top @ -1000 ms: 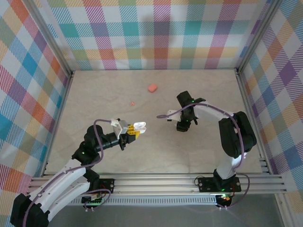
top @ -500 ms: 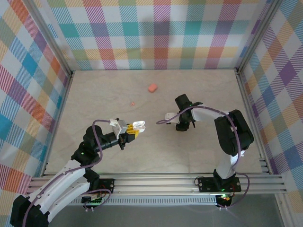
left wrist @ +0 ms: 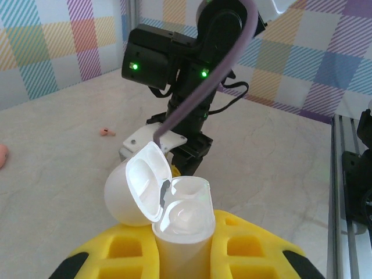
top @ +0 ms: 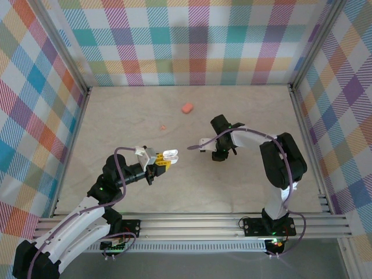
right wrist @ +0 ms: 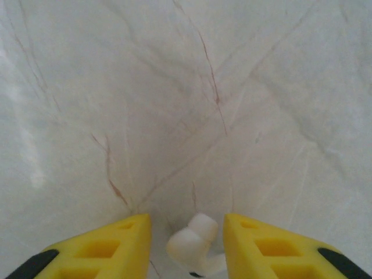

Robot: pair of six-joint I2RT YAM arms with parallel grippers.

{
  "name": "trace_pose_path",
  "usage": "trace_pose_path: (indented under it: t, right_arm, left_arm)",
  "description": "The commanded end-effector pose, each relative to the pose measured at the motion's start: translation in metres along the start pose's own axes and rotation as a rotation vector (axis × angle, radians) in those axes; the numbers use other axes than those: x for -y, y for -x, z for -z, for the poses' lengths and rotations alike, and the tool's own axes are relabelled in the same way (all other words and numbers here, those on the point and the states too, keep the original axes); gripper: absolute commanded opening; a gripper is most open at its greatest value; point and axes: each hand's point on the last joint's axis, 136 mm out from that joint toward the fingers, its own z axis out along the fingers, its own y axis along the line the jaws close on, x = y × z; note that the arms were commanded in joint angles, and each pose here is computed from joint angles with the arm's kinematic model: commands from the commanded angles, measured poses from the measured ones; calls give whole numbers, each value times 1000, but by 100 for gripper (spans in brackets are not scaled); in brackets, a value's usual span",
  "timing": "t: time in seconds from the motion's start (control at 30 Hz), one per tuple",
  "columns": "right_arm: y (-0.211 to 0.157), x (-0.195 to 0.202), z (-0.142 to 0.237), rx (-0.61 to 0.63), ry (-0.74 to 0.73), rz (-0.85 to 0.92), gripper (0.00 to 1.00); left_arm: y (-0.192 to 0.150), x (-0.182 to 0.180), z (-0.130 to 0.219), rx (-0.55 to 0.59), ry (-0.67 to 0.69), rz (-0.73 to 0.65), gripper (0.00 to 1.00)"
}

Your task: Insert wireless bluetooth earbuds into charging case

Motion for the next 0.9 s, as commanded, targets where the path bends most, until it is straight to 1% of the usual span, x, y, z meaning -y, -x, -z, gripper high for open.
trace_pose_path:
  t: [0.0, 0.03, 0.13, 0.2, 0.27, 0.37, 0.43, 0.5, 0.53, 0.6, 0.67, 0.87]
  right_arm:
    - [14, -19, 5, 42, 136, -101, 34]
    - [15, -20, 7, 44, 147, -113, 32]
    - [19, -20, 11, 45, 171, -158, 22]
    - [23, -17, 16, 48, 173, -200, 21]
    - [26, -11, 22, 52, 157, -234, 23]
    - [21, -7, 26, 39, 108, -213, 32]
    - [12, -6, 25, 19, 60, -156, 36]
    - [0, -3, 23, -8, -2, -86, 43]
    - [-5, -3, 21, -23, -24, -59, 44]
    - [-14, 0, 19, -52, -59, -11, 46]
    - [-19, 0, 16, -68, -63, 14, 46]
    - [-18, 7, 10, -72, -78, 73, 46]
  left_arm:
    - [3, 4, 1, 5, -13, -13, 0]
    - [3, 4, 1, 3, -15, -12, 0]
    - [4, 6, 2, 0, -20, -10, 0]
    - [4, 7, 3, 1, -21, -10, 0]
    - [5, 7, 4, 5, -23, -11, 0]
    - [6, 7, 5, 9, -21, -11, 0]
    - [7, 8, 5, 11, -25, -12, 0]
    - [9, 10, 6, 21, -31, -16, 0]
    - [11, 11, 7, 26, -33, -19, 0]
    - [12, 11, 8, 34, -31, -22, 0]
    - [13, 11, 9, 40, -27, -24, 0]
    - [13, 11, 10, 47, -21, -25, 0]
